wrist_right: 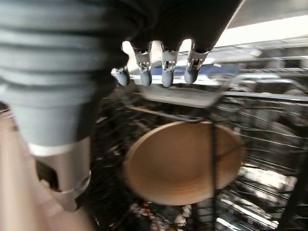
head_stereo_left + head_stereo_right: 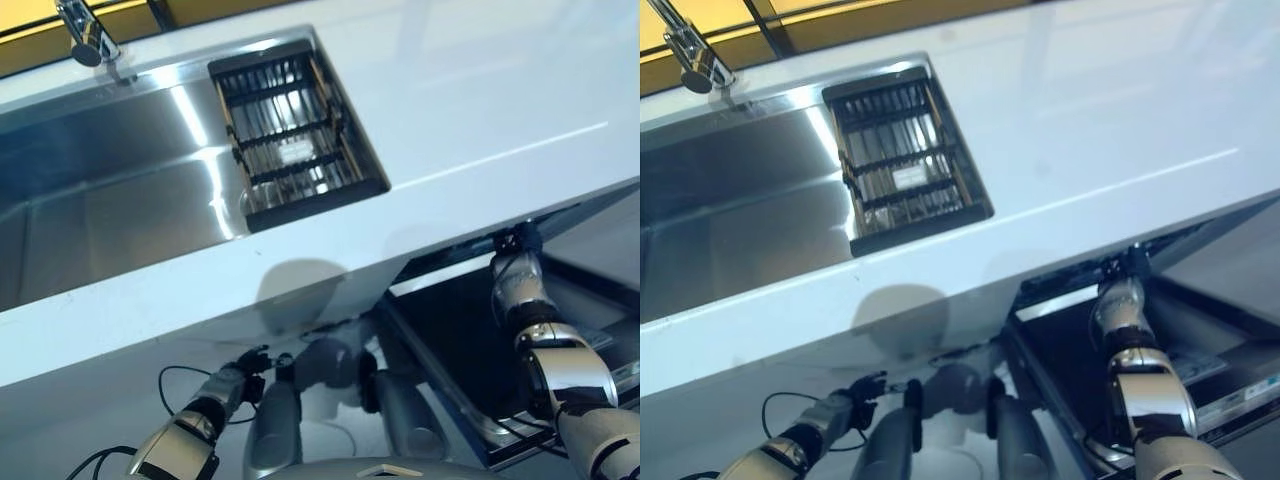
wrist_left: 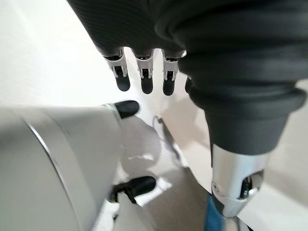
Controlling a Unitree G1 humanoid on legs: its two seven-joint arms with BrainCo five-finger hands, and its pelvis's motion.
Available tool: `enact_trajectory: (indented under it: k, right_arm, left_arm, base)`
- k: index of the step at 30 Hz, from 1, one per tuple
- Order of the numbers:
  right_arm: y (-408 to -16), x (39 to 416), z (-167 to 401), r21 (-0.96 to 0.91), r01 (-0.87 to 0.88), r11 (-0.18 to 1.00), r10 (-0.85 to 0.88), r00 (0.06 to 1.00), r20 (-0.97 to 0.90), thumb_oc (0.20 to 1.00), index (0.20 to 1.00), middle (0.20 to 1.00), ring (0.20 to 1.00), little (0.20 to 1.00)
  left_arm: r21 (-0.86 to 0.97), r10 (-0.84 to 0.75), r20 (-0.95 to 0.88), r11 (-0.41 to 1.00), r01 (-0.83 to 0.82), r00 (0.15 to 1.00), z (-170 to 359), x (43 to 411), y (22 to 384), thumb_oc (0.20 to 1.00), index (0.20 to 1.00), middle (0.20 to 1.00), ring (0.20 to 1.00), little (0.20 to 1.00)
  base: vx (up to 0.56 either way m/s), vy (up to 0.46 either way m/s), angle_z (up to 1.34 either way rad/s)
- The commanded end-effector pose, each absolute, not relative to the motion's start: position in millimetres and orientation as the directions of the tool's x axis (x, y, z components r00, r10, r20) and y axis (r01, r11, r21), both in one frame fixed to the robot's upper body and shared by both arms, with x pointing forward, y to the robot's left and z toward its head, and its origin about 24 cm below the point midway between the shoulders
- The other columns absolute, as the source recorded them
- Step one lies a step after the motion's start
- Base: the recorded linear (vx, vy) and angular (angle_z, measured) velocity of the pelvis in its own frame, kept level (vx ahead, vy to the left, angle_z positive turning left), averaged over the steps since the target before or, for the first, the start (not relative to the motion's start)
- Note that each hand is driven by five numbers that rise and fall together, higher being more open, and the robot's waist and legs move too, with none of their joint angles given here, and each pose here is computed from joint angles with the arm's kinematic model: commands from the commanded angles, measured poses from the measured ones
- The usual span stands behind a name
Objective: Pick up plates and place into dishwasher.
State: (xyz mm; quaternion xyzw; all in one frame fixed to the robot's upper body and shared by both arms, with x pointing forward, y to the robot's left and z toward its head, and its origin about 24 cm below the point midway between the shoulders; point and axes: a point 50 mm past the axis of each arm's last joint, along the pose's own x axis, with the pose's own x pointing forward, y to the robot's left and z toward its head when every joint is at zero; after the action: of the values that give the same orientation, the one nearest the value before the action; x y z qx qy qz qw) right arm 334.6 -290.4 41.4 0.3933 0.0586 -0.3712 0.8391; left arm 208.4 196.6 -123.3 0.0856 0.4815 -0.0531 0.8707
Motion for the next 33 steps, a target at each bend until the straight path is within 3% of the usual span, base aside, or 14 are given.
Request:
enact_trajectory:
  k: [1,7,15,18,22,26,33]
  right_arm:
    - [-319.9,308.5,31.9,0.467,0.78,0.416,-0.701,0.602,-0.382,1.0,1.0,1.0,1.0,1.0]
    - [-345.4,283.5,27.5,0.377,0.804,0.461,-0.739,0.582,-0.338,1.0,1.0,1.0,1.0,1.0]
    - [-344.1,250.1,48.6,0.266,0.661,0.701,-0.67,0.739,-0.072,1.0,1.0,1.0,1.0,1.0]
    - [-350.3,232.4,55.9,0.203,0.648,0.734,-0.666,0.745,0.029,1.0,1.0,1.0,1.0,1.0]
    - [-377.5,201.7,64.6,0.114,0.766,0.633,-0.774,0.621,0.121,1.0,1.0,1.0,1.0,1.0]
    - [-403.6,161.2,44.2,0.106,0.902,0.419,-0.907,0.411,0.093,1.0,1.0,1.0,1.0,1.0]
    - [-406.7,142.4,19.5,0.123,0.927,0.354,-0.931,0.362,-0.048,1.0,1.0,1.0,1.0,1.0]
  left_arm:
    - [0.11,0.027,-0.879,0.983,0.147,0.476,-135.7,180.9,208.3,1.0,1.0,1.0,1.0,1.0]
    - [0.144,0.073,-0.884,0.982,0.121,0.462,-141.6,161.2,218.4,1.0,1.0,1.0,1.0,1.0]
    - [0.127,0.091,-0.887,0.991,0.051,0.453,-144.5,137.6,230.3,1.0,1.0,1.0,1.0,1.0]
    - [0.113,0.088,-0.89,0.993,0.03,0.448,-145.5,130.2,234.6,1.0,1.0,1.0,1.0,1.0]
    - [0.098,0.075,-0.884,0.995,0.026,0.462,-146.8,120.8,239.4,1.0,1.0,1.0,1.0,1.0]
    - [0.103,0.045,-0.857,0.991,0.084,0.513,-154.6,63.5,238.5,1.0,1.0,1.0,1.0,1.0]
    - [0.079,0.006,-0.844,0.99,0.113,0.537,-146.1,61.8,255.7,1.0,1.0,1.0,1.0,1.0]
  base:
    - [0.09,0.073,-0.14]
    - [0.07,0.057,-0.16]
    - [0.01,0.075,-0.12]
    - [-0.03,0.061,-0.21]
    - [-0.06,0.063,-0.24]
    - [-0.16,0.053,-0.12]
    - [-0.06,0.091,0.0]
